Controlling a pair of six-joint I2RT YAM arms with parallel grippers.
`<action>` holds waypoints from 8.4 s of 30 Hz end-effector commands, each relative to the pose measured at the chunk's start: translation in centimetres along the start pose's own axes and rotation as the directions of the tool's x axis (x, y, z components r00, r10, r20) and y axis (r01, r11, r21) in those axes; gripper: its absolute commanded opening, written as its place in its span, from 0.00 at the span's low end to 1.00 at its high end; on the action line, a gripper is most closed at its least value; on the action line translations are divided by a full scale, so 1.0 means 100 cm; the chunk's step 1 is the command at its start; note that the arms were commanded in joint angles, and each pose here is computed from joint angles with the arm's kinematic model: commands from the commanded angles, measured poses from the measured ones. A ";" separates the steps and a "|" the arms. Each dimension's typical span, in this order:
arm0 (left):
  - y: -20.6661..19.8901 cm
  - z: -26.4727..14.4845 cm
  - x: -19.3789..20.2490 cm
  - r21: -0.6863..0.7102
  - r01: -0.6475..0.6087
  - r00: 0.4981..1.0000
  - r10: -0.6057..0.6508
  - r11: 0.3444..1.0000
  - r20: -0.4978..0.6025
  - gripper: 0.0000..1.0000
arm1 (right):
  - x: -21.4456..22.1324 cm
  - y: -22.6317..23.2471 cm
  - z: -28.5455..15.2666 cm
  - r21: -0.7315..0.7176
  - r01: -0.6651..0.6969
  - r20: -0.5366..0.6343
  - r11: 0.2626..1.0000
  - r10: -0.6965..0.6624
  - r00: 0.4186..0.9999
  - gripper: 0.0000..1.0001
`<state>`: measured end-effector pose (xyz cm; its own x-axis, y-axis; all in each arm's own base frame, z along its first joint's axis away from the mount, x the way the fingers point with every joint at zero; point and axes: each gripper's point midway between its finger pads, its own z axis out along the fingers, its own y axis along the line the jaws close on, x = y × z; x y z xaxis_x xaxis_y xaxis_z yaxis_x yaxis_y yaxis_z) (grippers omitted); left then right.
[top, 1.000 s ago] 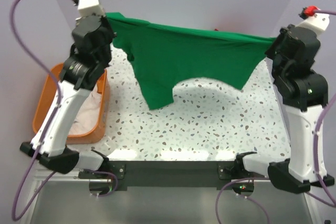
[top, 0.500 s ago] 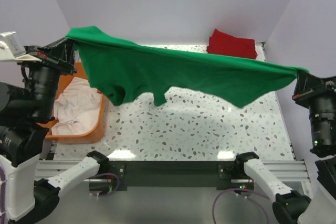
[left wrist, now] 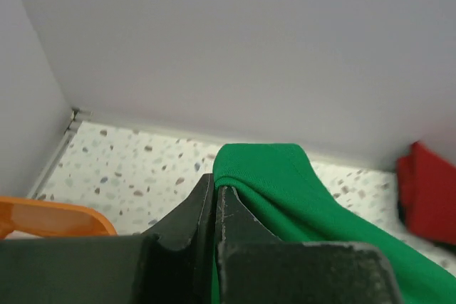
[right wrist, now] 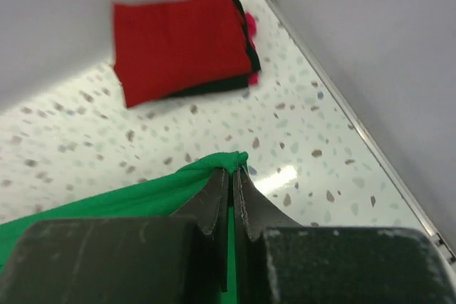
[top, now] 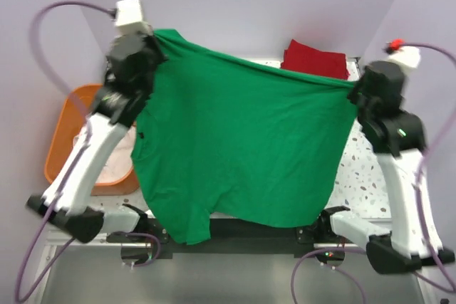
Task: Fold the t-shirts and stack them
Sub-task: Flatten the tshirt out, then fold the tshirt
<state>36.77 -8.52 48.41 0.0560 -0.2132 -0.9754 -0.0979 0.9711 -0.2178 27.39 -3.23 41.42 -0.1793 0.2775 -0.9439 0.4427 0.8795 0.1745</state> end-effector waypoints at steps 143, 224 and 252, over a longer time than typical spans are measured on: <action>0.072 -0.276 0.448 0.101 -0.293 0.322 0.197 0.951 -0.926 0.00 | 0.409 -0.020 -0.077 -0.037 -0.026 -0.825 0.999 -0.016 0.565 0.98; 0.023 0.015 0.404 0.056 -0.377 0.553 0.273 0.925 -0.787 0.00 | 0.324 0.071 0.109 -0.021 0.129 -0.657 0.991 -0.111 0.746 0.00; 0.011 -0.011 0.397 0.093 -0.089 0.575 0.128 0.992 -0.808 1.00 | 0.329 0.053 0.105 -0.162 0.187 -0.666 0.969 -0.247 0.704 0.99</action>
<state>38.28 -13.73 8.43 -0.8004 -0.0457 -0.5978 -0.0594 0.9982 0.0033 33.10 5.35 7.99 -0.8251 0.2590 -0.5022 0.3144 0.9489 -0.0272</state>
